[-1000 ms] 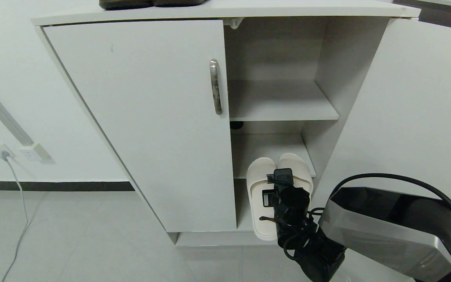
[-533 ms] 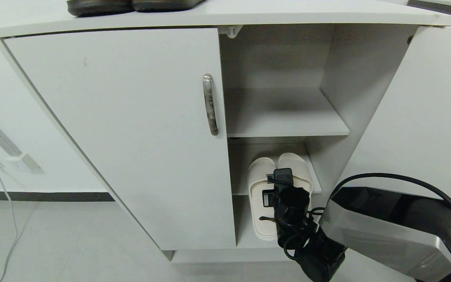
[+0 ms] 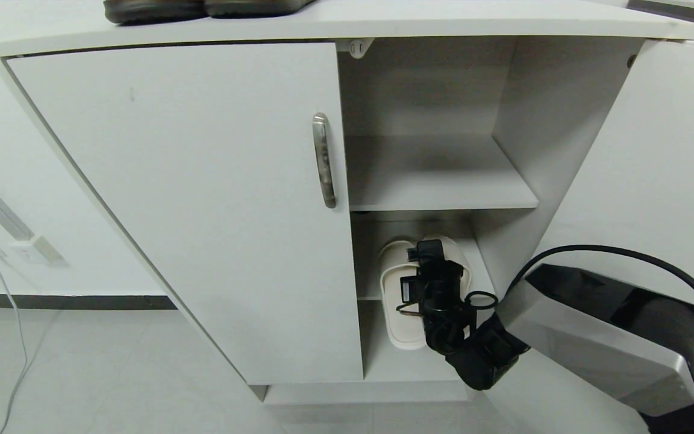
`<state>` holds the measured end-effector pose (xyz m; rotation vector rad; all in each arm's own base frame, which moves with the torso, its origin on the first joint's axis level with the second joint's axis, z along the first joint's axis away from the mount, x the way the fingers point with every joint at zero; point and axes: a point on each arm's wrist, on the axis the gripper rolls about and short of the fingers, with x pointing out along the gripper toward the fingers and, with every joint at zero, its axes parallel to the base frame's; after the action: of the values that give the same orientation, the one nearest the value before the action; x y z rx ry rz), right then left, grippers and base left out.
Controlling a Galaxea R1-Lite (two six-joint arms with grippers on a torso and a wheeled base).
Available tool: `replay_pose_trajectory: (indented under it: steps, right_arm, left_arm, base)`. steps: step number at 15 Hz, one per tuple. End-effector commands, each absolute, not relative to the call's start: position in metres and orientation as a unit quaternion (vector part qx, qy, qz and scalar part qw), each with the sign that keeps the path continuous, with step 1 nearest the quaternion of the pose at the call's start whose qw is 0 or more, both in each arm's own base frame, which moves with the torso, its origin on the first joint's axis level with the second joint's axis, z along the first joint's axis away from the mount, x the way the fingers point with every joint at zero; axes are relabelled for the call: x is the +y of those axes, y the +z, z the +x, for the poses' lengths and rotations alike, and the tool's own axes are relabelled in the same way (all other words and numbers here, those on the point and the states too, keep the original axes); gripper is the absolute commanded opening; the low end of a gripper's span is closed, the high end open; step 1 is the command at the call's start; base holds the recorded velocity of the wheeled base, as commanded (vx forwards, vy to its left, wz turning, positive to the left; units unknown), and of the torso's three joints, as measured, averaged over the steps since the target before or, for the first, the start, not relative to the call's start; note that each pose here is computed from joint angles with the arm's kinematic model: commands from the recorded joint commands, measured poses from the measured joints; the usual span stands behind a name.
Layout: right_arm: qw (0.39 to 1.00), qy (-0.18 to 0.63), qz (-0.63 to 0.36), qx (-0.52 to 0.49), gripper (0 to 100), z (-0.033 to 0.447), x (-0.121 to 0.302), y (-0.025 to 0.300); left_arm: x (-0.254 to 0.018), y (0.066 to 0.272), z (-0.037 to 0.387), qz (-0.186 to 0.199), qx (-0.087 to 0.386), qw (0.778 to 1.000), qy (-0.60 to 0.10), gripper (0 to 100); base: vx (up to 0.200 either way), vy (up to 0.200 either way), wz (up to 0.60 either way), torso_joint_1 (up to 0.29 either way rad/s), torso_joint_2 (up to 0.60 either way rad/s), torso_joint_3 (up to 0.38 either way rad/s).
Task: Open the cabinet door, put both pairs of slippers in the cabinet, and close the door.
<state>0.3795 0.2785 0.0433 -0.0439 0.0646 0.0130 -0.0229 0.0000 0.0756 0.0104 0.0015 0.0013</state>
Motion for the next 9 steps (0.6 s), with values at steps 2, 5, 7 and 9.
replay_pose_trajectory:
  steps: [2, 5, 7, 9]
  right_arm:
    - [1.0, -0.013, -0.009, 0.021, 0, 0.41, 0.275, 0.054]
    - [1.0, -0.025, 0.003, 0.012, 0, 0.427, 0.272, 0.062]
    - [0.999, -0.029, 0.02, 0.014, 0, 0.434, 0.272, 0.07]
    - [0.999, -0.019, 0.023, 0.016, 0, 0.439, 0.273, 0.071]
  left_arm:
    - [0.0, 0.076, -0.023, 0.005, 0.002, 1.0, 0.001, 0]
    - [0.0, 0.076, -0.023, 0.006, 0.002, 1.0, 0.001, 0]
    - [0.0, 0.076, -0.023, 0.007, 0.002, 1.0, 0.001, 0]
    - [0.0, 0.076, -0.023, 0.007, 0.002, 1.0, 0.001, 0]
  base:
    - [0.0, 0.0, 0.0, 0.0, 0.0, 0.0]
    - [0.0, 0.0, 0.0, 0.0, 0.0, 0.0]
    - [0.0, 0.0, 0.0, 0.0, 0.0, 0.0]
    - [0.0, 0.0, 0.0, 0.0, 0.0, 0.0]
